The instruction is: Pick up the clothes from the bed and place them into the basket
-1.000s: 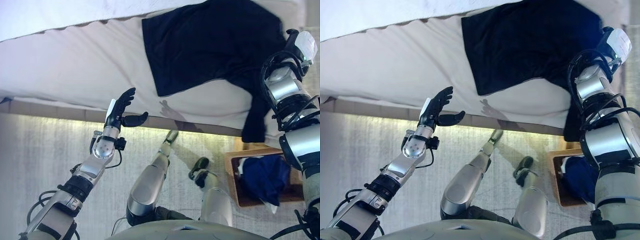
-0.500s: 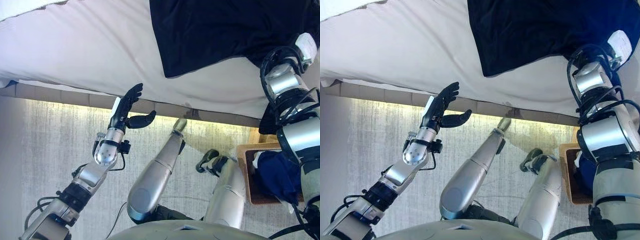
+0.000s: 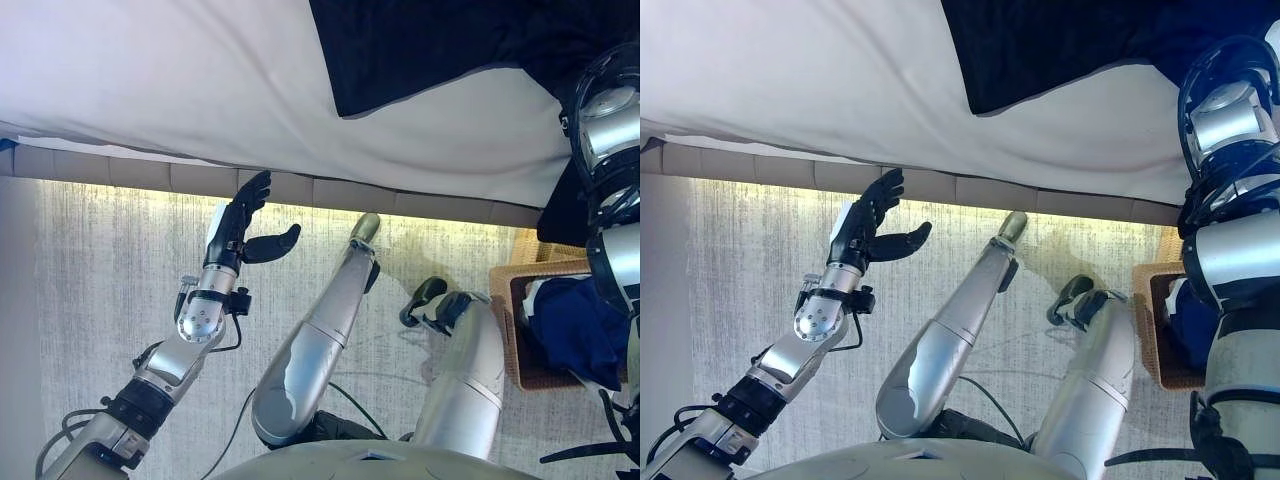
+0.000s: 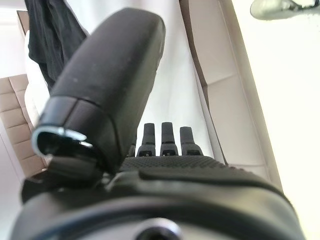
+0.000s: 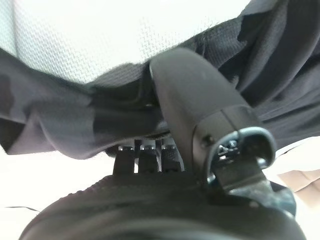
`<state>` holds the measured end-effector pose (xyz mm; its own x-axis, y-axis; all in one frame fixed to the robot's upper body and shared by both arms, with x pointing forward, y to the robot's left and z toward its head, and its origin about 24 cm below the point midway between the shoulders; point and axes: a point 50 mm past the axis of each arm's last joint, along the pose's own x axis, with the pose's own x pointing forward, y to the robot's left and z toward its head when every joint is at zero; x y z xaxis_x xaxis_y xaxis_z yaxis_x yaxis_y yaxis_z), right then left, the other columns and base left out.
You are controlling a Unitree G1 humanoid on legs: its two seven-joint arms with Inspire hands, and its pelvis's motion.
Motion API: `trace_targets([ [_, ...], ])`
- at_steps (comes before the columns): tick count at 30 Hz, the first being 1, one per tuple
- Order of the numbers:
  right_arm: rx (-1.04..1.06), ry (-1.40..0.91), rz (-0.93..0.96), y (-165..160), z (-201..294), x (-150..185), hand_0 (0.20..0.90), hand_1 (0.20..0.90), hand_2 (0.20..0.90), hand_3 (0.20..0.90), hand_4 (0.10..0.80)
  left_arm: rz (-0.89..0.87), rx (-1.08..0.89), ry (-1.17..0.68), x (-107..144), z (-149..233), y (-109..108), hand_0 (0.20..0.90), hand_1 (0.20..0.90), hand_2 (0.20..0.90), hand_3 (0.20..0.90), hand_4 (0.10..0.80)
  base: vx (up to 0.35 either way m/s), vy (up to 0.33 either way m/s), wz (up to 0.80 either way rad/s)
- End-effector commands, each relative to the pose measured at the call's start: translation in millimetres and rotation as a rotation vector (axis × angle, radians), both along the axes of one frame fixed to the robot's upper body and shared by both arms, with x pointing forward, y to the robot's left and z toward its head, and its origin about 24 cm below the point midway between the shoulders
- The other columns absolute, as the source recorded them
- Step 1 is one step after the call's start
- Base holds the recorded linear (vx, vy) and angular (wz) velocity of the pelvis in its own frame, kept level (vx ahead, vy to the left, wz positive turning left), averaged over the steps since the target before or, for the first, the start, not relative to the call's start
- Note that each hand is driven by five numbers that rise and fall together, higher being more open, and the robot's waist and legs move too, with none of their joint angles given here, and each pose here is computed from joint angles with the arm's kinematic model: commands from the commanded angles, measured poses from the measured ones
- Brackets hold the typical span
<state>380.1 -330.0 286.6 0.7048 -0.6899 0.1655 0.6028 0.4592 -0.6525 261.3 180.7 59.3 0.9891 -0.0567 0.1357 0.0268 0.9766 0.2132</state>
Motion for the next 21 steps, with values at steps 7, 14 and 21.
trace_targets([
  [7, -0.145, -0.071, -0.018, -10.4, 29.4, -10.6, 0.3, 0.3, 0.3, 0.2, 0.1, 0.031, -0.07, -0.217, -3.2, 40.4, 14.1, 0.9, 0.9, 0.9, 0.9, 0.8, 0.002, 0.001, 0.0],
  [14, -0.136, -0.081, 0.04, -8.6, 24.6, -8.1, 0.3, 0.3, 0.3, 0.2, 0.1, 0.017, -0.038, -0.194, 1.4, 38.4, 13.1, 0.9, 0.9, 0.9, 0.9, 0.8, 0.03, -0.011, -0.03],
  [21, -0.113, -0.124, 0.114, -0.7, 26.9, -5.1, 0.3, 0.3, 0.3, 0.2, 0.1, 0.023, -0.011, -0.177, 9.4, 38.0, 10.4, 0.9, 0.9, 0.9, 0.9, 0.8, 0.015, -0.001, -0.02],
])
